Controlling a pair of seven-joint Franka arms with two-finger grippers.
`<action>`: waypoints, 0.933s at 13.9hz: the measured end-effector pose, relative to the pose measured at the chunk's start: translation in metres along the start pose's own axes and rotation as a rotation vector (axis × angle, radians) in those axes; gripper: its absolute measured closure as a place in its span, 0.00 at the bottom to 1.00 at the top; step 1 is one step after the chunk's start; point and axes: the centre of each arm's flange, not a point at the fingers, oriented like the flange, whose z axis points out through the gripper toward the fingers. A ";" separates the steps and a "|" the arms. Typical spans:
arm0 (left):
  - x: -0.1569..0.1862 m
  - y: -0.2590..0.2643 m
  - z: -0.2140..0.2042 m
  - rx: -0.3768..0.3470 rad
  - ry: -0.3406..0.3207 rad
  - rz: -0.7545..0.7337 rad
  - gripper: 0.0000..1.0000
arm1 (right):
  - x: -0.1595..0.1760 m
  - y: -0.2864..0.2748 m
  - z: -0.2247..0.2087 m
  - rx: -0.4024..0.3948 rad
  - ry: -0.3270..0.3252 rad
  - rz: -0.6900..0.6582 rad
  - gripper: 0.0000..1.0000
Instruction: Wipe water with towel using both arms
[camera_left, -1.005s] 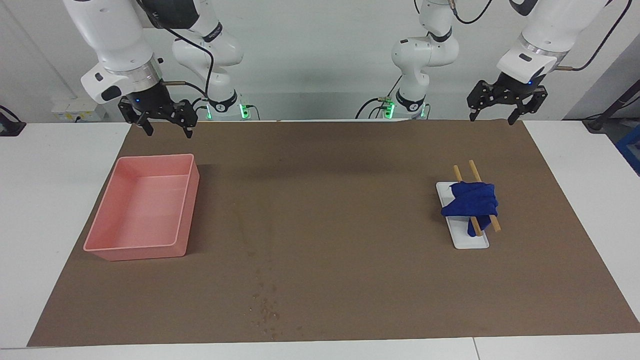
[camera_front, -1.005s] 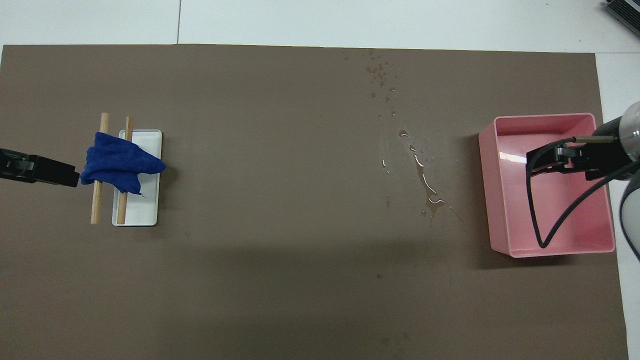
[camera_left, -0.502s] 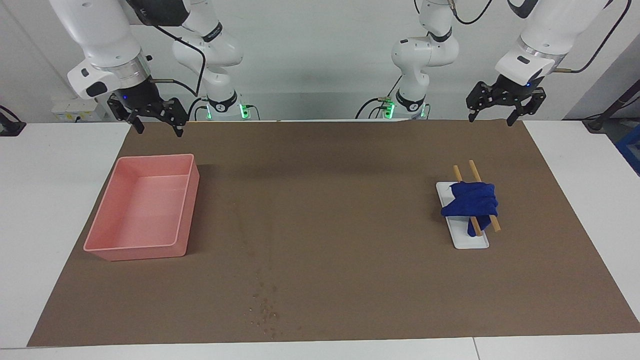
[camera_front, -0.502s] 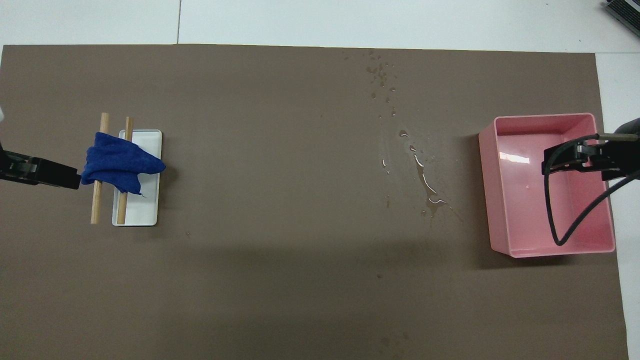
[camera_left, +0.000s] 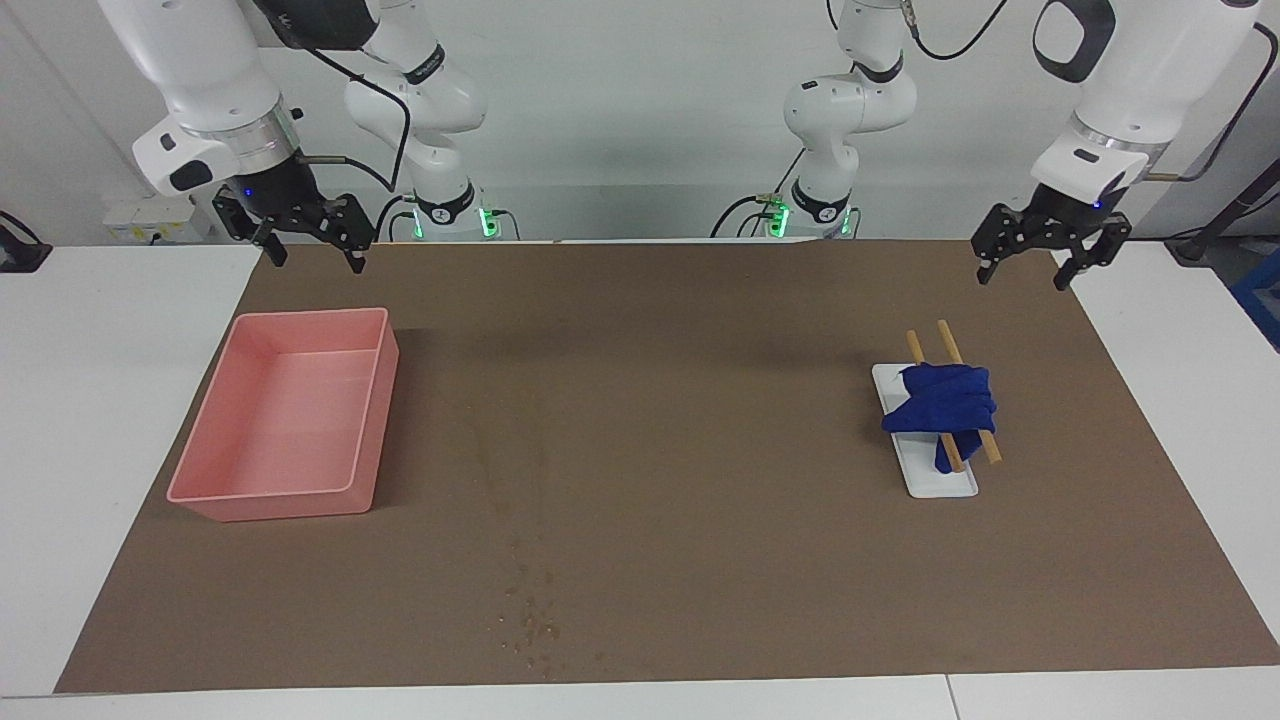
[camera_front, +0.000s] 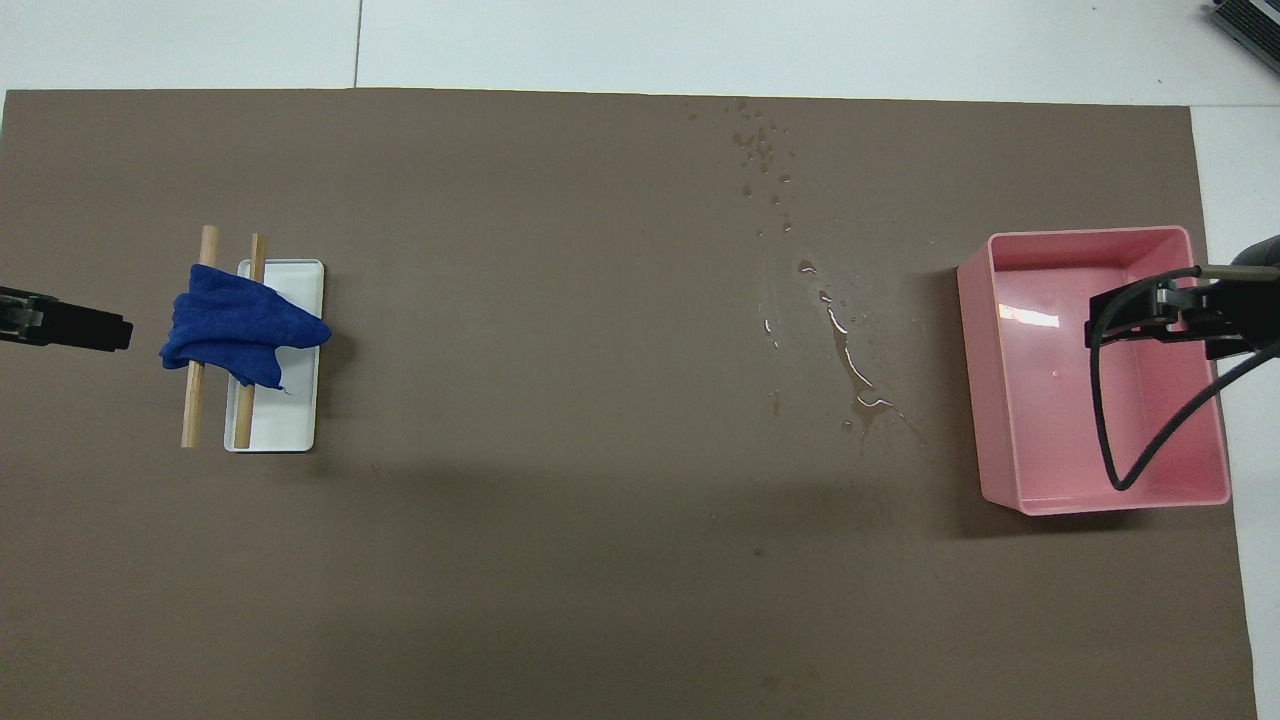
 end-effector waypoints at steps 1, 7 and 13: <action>0.002 -0.009 0.019 0.007 0.023 -0.016 0.00 | 0.000 0.000 0.000 0.000 0.000 0.000 0.00; -0.004 -0.001 0.141 0.002 0.062 -0.179 0.00 | 0.000 0.000 0.000 0.000 0.000 0.000 0.00; -0.008 0.015 0.158 -0.001 0.073 -0.169 0.03 | 0.000 0.000 0.000 0.000 0.000 -0.001 0.00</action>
